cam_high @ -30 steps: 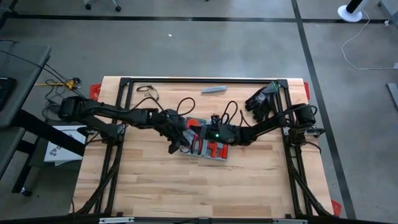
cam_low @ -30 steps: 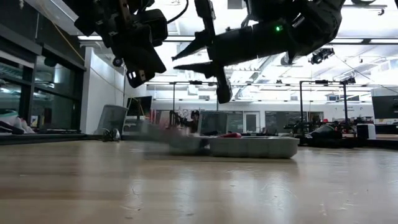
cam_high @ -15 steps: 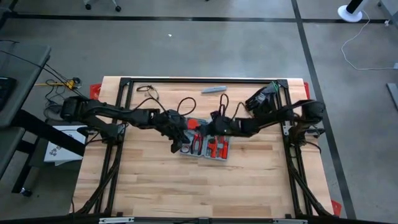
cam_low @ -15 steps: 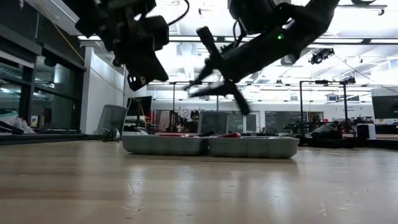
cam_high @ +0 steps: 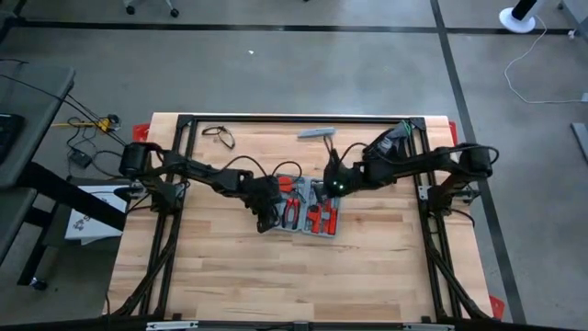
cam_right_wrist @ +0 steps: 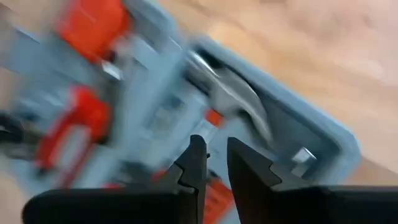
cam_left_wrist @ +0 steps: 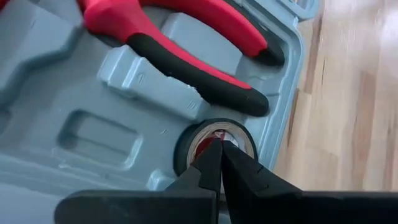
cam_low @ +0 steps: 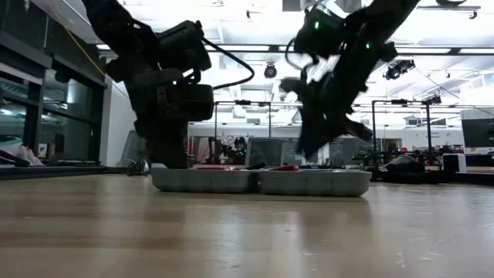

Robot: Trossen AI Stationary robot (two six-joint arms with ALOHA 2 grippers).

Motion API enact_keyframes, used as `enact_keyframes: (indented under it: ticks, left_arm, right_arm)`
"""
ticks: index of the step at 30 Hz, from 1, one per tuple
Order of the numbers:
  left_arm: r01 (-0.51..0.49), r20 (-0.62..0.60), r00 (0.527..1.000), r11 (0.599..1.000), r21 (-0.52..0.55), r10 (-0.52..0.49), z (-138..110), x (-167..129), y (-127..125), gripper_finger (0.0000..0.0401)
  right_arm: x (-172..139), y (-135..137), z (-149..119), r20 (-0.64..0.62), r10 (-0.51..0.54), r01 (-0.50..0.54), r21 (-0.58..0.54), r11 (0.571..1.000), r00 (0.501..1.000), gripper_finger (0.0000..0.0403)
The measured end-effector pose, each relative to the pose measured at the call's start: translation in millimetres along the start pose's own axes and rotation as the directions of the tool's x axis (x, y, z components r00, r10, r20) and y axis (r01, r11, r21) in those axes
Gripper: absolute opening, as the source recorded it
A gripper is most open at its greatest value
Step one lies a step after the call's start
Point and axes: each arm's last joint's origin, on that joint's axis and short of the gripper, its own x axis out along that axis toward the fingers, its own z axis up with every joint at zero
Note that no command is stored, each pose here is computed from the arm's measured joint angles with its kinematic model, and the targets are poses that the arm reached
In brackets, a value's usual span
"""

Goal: Prefit tool cases
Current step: Remove the orange hex key set from the gray prefit tool case

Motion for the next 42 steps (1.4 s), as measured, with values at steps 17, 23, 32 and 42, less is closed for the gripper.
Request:
enact_keyframes:
  ticks: [17, 23, 32, 42]
  left_arm:
    - [-0.151, 0.039, 0.988, 0.989, 0.006, 0.151, 10.8, -26.4, 54.0, 0.0003]
    - [-0.178, 0.085, 0.980, 0.983, -0.054, 0.182, 16.2, -36.6, 78.2, 0.0003]
    - [-0.107, 0.091, 0.989, 0.989, -0.102, 0.116, 16.7, -43.4, 89.8, 0.0003]
    - [-0.083, 0.222, 0.971, 0.996, -0.031, 0.088, 23.1, -75.4, 58.7, 0.0003]
  right_arm:
    - [-2.5, 40.6, -90.0, -0.041, 0.041, -0.035, 0.131, 0.991, 0.998, 0.0057]
    - [-10.2, 52.1, -116.3, 0.029, 0.093, -0.097, 0.205, 0.974, 0.995, 0.0057]
    - [-12.8, 55.5, -121.1, 0.087, 0.112, -0.129, 0.231, 0.964, 0.990, 0.0057]
    - [8.6, 57.2, -119.4, 0.064, 0.129, -0.141, 0.253, 0.957, 0.990, 0.0057]
